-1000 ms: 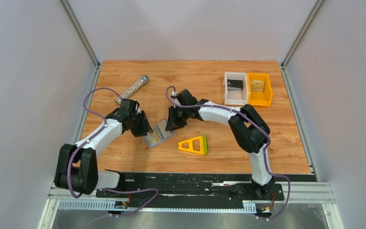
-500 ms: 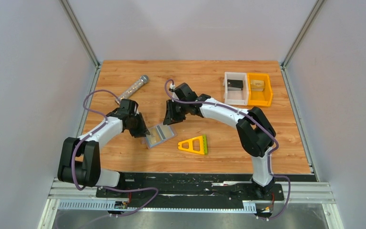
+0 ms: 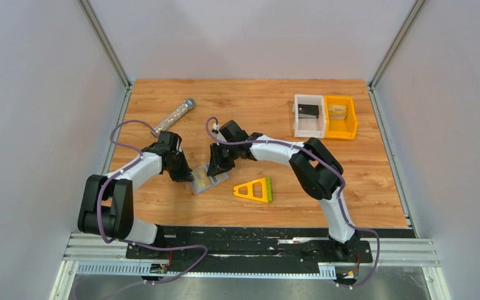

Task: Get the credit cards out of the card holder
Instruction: Remove the credit card from the card holder.

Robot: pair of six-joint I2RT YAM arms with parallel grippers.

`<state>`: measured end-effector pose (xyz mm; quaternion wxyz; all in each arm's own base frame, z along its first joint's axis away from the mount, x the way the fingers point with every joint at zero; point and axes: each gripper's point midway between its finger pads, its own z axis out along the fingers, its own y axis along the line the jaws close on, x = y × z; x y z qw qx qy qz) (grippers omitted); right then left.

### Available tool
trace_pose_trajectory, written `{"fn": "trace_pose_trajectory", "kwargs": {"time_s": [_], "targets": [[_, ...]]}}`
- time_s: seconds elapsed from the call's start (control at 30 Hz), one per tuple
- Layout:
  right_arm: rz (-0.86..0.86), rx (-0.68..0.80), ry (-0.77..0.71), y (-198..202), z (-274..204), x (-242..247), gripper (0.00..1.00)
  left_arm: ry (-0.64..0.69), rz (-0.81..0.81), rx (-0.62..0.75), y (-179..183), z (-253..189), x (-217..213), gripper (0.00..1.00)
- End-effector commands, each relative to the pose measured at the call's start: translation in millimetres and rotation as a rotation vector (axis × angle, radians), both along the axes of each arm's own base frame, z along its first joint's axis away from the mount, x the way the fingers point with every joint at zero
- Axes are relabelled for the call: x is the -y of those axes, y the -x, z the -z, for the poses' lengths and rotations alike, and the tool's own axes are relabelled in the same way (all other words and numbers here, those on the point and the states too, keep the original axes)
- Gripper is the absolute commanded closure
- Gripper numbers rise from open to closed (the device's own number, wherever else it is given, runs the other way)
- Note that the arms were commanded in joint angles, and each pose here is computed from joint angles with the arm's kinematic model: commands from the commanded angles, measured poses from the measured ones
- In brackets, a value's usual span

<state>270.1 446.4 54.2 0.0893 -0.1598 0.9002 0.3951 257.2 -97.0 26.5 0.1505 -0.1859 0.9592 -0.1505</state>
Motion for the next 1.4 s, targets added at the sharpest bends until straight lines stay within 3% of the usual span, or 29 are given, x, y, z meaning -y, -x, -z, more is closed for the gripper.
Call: {"fn": "trace_pose_trajectory", "kwargs": {"time_s": [0.0,0.83,1.07,1.37], "targets": [[-0.019,0.027,-0.081,-9.5,-12.4,-18.1,0.80,-0.027,0.004,-0.001,0.1,6.6,-5.9,0.81],[-0.042,-0.018,-0.059,-9.7,19.8,-22.9,0.81,-0.010,0.022,-0.019,1.8,14.7,-2.2,0.82],[-0.055,-0.028,-0.105,-8.4,12.5,-19.5,1.00,-0.015,0.023,-0.025,1.9,15.8,-2.7,0.82],[-0.066,-0.005,-0.207,-10.3,-11.0,-15.1,1.00,0.000,0.018,-0.036,2.8,17.8,-0.5,0.82]]}}
